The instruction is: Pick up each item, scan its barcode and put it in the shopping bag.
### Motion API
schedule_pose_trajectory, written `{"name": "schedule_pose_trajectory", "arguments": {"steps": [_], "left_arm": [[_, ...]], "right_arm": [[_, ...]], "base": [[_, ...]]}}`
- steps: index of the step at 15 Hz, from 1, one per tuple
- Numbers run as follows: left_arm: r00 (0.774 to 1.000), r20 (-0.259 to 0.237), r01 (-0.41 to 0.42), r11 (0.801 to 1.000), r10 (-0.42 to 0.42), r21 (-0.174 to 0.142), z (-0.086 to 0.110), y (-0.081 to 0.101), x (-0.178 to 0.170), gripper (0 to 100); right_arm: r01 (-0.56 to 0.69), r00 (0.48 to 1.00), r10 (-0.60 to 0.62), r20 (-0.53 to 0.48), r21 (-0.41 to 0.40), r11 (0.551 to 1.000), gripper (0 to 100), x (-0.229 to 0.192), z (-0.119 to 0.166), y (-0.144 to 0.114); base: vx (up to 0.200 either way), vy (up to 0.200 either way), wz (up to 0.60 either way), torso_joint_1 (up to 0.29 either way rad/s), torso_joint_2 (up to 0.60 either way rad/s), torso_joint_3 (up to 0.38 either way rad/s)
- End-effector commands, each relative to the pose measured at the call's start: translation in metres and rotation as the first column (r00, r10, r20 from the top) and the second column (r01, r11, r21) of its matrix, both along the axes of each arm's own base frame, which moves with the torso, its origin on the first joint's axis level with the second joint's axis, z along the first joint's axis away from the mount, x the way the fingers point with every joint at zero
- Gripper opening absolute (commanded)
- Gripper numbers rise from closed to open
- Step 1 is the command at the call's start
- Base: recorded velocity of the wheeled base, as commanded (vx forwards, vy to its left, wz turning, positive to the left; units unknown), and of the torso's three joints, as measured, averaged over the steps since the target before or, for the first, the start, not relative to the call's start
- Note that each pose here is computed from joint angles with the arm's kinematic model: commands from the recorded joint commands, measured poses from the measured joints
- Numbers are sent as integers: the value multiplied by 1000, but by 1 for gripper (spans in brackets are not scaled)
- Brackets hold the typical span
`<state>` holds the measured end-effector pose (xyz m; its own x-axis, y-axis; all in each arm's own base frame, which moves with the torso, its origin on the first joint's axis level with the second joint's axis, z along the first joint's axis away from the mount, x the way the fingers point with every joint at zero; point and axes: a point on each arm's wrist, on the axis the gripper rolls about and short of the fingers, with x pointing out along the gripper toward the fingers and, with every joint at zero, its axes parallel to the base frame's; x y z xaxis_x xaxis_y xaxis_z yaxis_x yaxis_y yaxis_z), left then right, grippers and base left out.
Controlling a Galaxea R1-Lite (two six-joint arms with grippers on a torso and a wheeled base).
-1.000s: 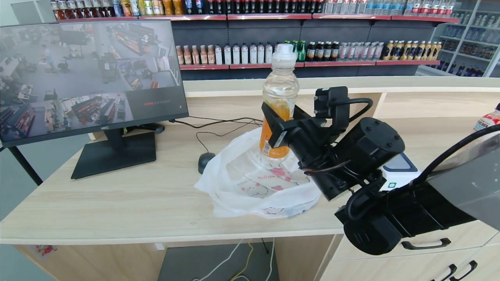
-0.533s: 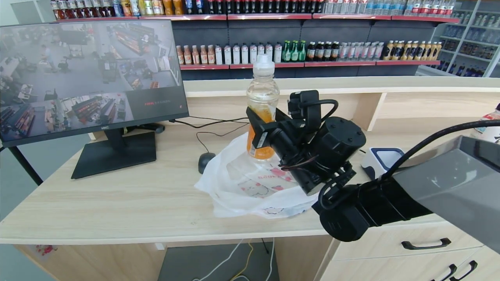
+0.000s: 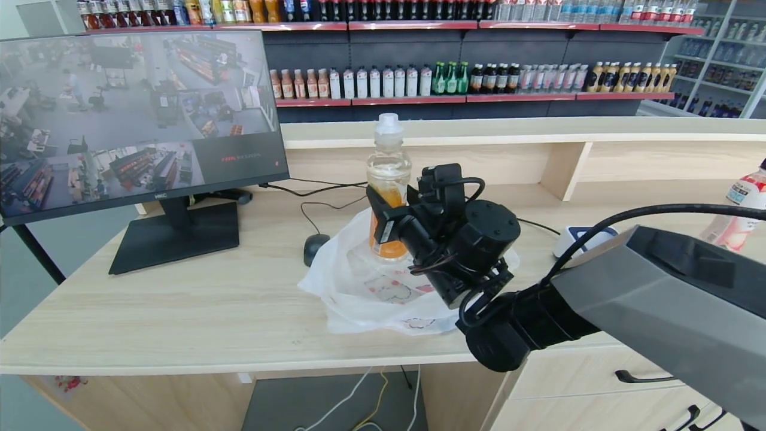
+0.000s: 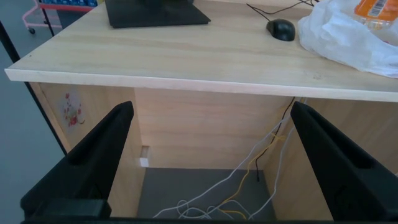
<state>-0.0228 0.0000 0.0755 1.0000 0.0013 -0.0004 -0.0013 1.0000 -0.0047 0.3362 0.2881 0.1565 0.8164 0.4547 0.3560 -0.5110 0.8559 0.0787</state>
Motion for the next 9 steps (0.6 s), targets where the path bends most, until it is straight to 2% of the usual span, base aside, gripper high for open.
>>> {"name": "schedule_pose_trajectory", "arguments": {"steps": [1,9], "left_arm": [[1000,2,0,1000,0,-1,0,0,0,100],[1000,0,0,1000,0,-1,0,0,0,100]], "right_arm": [[-10,1000,9,-27,-10,1000,0,4,-16,7],[-18,997,18,-68,-7,1000,0,8,-36,10]], "base": [[0,0,0,0,0,0],[0,0,0,0,0,0]]}}
